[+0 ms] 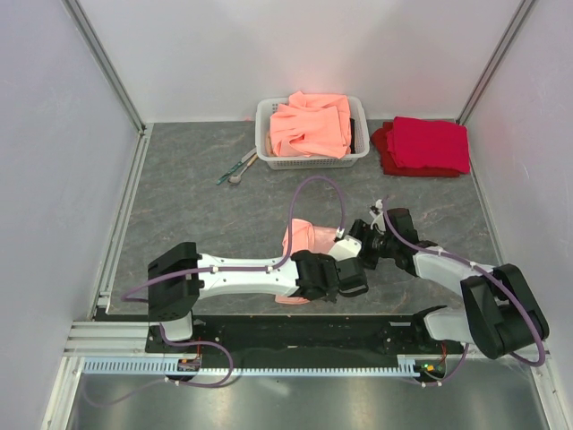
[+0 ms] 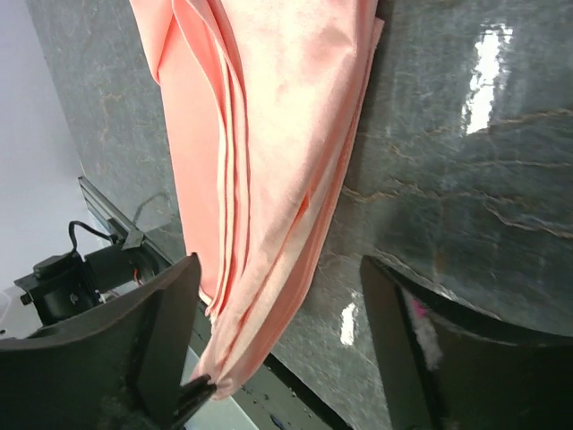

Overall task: Fold the napkin into a case and place the utensils inside
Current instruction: Pick up the 2/3-rectangle-folded napkin at the center of the board, then fold the 2/3-rectangle-folded napkin at the center of the board.

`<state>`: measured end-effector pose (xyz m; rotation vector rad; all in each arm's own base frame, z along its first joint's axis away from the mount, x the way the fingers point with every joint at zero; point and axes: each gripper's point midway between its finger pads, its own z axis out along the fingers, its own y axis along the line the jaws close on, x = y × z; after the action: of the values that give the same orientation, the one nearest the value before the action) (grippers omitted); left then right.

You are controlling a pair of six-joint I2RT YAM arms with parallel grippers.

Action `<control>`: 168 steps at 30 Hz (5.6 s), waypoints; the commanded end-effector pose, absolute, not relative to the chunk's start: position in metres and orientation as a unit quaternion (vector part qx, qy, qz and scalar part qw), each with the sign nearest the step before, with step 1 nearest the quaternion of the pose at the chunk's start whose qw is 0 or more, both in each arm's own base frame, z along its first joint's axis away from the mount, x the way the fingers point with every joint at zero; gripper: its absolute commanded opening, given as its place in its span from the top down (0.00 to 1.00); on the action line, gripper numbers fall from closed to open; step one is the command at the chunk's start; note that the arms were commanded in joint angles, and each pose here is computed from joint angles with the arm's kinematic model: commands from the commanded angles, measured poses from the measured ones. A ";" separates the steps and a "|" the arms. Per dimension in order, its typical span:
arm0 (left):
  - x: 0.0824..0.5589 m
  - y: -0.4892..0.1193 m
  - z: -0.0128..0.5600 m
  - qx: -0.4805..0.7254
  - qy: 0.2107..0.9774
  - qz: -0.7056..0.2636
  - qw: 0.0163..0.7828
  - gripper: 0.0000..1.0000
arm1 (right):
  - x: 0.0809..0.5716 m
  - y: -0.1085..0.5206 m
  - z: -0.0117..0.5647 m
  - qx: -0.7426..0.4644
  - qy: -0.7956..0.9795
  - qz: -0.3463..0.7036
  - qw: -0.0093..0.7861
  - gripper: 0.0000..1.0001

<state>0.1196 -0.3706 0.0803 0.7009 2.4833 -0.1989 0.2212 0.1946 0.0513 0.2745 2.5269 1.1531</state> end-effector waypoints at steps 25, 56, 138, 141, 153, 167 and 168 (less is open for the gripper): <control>0.120 -0.379 0.098 0.244 0.922 -0.120 0.275 0.98 | 0.153 0.235 0.019 0.133 0.891 0.425 0.091 0.21; 0.119 -0.385 0.066 0.282 0.916 -0.105 0.266 0.36 | 0.156 0.249 0.033 0.211 0.867 0.447 0.059 0.82; 0.186 -0.361 0.125 0.129 0.913 -0.319 0.221 0.80 | 0.242 0.199 0.009 0.094 0.904 0.376 0.177 1.00; 0.225 -0.345 0.110 0.095 0.919 -0.298 0.239 0.88 | 0.246 0.198 0.013 0.075 0.911 0.363 0.182 1.00; 0.265 -0.343 0.023 0.059 0.948 -0.247 0.194 0.92 | 0.253 0.209 0.036 0.039 0.916 0.351 0.193 1.00; 0.254 -0.353 0.019 0.053 0.946 -0.275 0.160 0.93 | 0.256 0.218 0.061 0.060 0.932 0.292 0.208 1.00; 0.255 -0.352 0.022 0.055 0.946 -0.275 0.166 0.93 | 0.256 0.217 0.062 0.061 0.932 0.290 0.211 1.00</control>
<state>0.2590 -0.3492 0.0202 0.1686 2.6810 -0.7571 0.2506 0.2260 0.0496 0.1182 2.6204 0.8747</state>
